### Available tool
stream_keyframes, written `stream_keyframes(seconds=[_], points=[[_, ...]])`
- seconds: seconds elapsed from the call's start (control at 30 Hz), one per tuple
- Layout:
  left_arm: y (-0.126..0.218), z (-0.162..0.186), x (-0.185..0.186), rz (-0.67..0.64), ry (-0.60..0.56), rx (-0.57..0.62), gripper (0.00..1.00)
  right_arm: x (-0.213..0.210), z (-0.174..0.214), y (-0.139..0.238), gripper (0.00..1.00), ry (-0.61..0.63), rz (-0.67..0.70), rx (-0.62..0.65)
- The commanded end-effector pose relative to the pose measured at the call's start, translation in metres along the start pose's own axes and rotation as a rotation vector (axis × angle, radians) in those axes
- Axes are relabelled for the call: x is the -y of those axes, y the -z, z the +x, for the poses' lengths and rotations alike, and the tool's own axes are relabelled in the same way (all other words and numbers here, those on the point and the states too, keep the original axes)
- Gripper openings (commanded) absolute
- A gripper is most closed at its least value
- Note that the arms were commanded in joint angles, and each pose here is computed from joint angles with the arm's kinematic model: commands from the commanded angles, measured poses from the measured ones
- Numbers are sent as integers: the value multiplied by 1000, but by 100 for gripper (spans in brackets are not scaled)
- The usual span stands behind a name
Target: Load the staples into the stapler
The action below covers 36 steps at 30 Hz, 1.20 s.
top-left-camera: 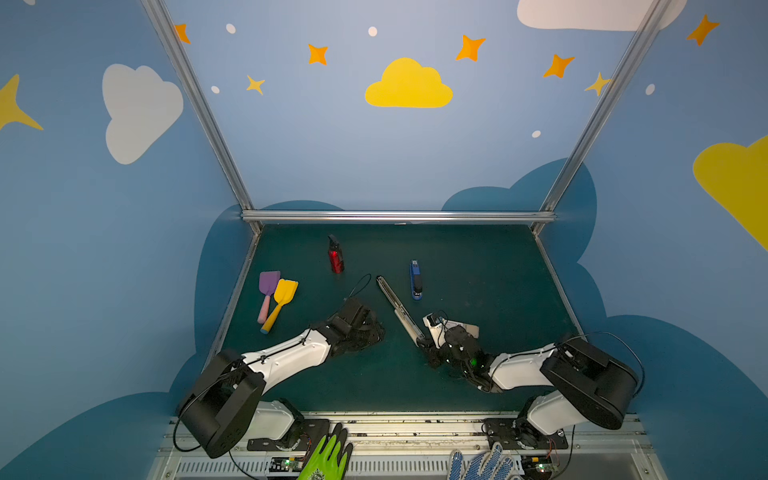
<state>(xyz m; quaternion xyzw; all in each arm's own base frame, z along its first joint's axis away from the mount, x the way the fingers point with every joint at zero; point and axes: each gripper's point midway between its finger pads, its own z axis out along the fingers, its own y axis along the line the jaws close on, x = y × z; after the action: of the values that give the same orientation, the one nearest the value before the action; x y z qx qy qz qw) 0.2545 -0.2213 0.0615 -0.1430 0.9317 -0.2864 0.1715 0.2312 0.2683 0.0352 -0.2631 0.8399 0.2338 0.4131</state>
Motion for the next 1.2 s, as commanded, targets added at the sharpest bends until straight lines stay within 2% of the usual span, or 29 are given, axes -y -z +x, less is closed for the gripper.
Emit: stream_keyframes(seconds=[0.0, 0.1, 0.27, 0.5, 0.57, 0.63, 0.77, 0.9, 1.03, 1.17], points=[[1, 1, -4, -2, 8, 5, 49, -3, -14, -1, 35, 5, 0, 45], [0, 1, -6, -4, 13, 4, 49, -2, -12, -3, 30, 10, 7, 37], [1, 1, -5, -2, 12, 3, 49, -1, -7, -6, 30, -1, 10, 19], [-1, -1, -8, -19, 17, 11, 49, -1, -9, -5, 12, 18, 19, 14], [-1, -4, -7, -28, 17, 19, 50, 0, -9, -5, 16, 22, 23, 4], [0, -8, -4, -26, 8, 20, 50, 0, -8, -6, 25, 26, 29, -8], [-1, -12, 3, -19, -10, 13, 50, -1, -10, -8, 28, 35, 26, -7], [-2, -9, 1, -22, -8, 6, 49, -4, -10, -11, 27, 44, 16, -11], [-1, -8, -4, -30, 2, 11, 49, -5, -8, -15, 20, 49, 9, -25], [2, -10, -4, -30, 3, 20, 50, -4, -3, -15, 19, 48, 14, -43]])
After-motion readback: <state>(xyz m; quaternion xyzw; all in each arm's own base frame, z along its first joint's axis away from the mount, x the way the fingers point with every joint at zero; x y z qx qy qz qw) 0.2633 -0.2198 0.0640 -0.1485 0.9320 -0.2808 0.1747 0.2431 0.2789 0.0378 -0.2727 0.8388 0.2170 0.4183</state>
